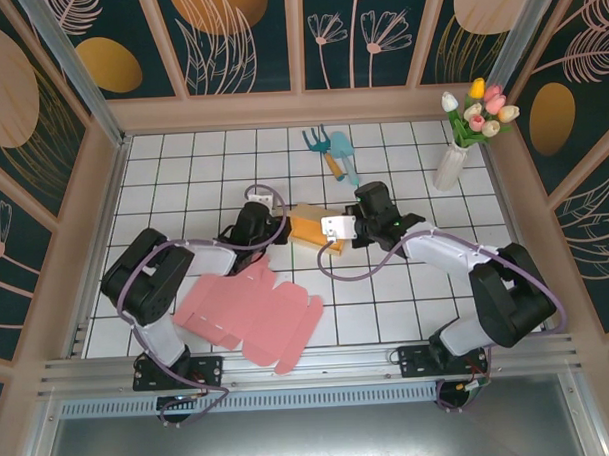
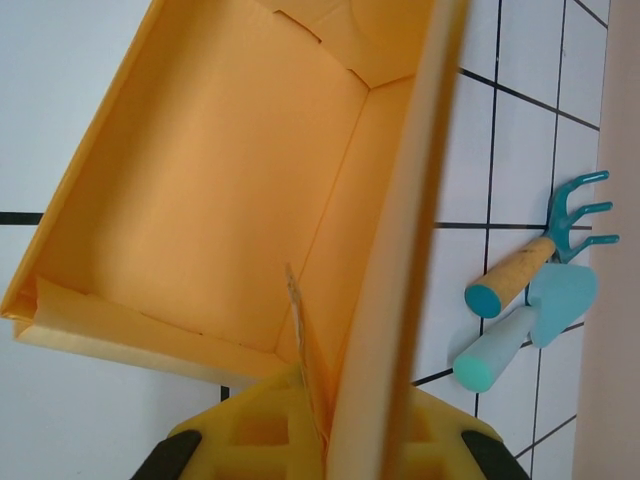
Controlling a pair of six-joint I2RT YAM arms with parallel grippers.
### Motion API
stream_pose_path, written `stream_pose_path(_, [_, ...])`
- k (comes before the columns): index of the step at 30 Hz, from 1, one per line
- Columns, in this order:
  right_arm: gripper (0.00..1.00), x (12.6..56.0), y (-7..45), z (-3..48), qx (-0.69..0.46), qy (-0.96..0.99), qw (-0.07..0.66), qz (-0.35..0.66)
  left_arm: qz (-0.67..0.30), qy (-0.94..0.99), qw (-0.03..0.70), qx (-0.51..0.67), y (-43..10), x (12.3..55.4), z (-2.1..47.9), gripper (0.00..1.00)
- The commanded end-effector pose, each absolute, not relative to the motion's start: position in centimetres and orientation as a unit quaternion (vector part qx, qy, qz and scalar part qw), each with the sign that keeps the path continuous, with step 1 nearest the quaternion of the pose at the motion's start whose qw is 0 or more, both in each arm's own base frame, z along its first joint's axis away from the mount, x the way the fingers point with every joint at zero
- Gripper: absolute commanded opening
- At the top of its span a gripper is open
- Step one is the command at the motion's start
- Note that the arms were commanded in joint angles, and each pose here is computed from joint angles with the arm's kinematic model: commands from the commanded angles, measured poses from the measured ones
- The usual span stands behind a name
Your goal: Fold the paper box
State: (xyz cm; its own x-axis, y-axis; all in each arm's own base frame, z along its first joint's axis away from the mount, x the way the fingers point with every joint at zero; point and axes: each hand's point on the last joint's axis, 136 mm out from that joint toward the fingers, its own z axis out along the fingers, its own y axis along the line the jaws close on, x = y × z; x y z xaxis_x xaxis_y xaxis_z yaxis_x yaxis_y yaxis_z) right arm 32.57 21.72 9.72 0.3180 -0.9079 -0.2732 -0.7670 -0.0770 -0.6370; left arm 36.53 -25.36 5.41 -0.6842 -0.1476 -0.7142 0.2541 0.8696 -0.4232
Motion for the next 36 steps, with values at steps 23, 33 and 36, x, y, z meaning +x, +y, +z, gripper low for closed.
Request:
stream_pose_path(23, [0.28,28.9,20.1,5.0,-0.765,0.587,0.236,-0.116,-0.255,0.822,0.508,-0.016,-19.8,32.4,16.7,0.20])
stream_pose_path(33, [0.35,28.1,19.7,4.3,-0.772,0.582,0.214,-0.139,-0.230,0.853,0.469,0.032,-25.1,36.6,13.7,0.19])
stream_pose_path(36, [0.35,28.0,19.5,4.2,-0.774,0.581,0.206,-0.143,-0.216,0.863,0.454,0.046,-26.2,36.8,11.6,0.19])
